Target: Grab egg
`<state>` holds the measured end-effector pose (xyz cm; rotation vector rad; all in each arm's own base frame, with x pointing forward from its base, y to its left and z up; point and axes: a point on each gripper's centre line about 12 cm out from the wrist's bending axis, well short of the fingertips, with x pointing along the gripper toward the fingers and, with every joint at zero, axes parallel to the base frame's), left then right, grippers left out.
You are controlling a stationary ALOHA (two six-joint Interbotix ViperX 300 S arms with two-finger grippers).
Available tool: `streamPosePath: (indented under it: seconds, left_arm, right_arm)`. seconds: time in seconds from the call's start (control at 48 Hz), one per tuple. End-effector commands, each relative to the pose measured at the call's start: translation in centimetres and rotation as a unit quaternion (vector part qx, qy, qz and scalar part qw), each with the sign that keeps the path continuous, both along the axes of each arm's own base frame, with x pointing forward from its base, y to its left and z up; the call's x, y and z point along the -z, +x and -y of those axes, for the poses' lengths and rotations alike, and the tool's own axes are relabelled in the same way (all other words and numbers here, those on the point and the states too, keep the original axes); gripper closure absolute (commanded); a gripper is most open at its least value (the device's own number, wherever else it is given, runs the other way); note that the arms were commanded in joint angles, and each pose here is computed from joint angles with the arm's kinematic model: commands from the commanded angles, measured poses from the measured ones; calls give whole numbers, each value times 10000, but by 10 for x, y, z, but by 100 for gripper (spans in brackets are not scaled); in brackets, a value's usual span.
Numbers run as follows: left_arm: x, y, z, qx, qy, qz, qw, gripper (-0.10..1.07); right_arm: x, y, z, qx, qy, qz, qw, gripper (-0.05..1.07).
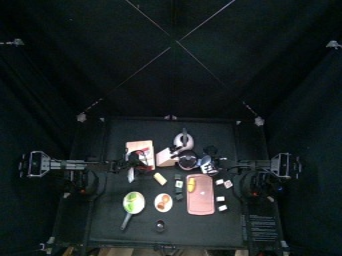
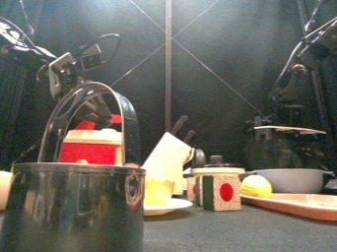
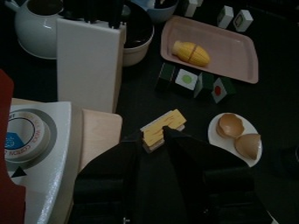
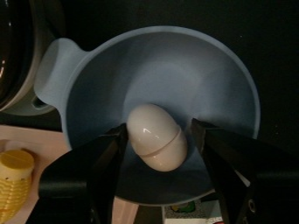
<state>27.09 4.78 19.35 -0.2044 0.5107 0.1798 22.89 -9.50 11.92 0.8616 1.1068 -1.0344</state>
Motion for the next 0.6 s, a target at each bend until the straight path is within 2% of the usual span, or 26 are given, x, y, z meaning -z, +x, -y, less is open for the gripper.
streamPosePath:
  seconds: [0.0, 0.146, 0.333, 0.583]
  left_arm:
    - [-5, 3, -1, -1, 26, 87, 10000, 28]
    - [-5, 3, -1, 2, 20, 88, 10000, 28]
    - [-9, -1, 0, 10, 35, 163, 9999, 28]
    - [-14, -8, 3, 29, 43, 285, 9996, 28]
  right_arm:
    - [-5, 2, 2, 1, -36, 92, 10000, 19]
    - [-8, 5, 2, 26, -40, 155, 9999, 34]
    - [-35, 9, 5, 54, -183, 479, 9987, 34]
    - [-53, 9, -1, 57, -226, 813, 9964, 34]
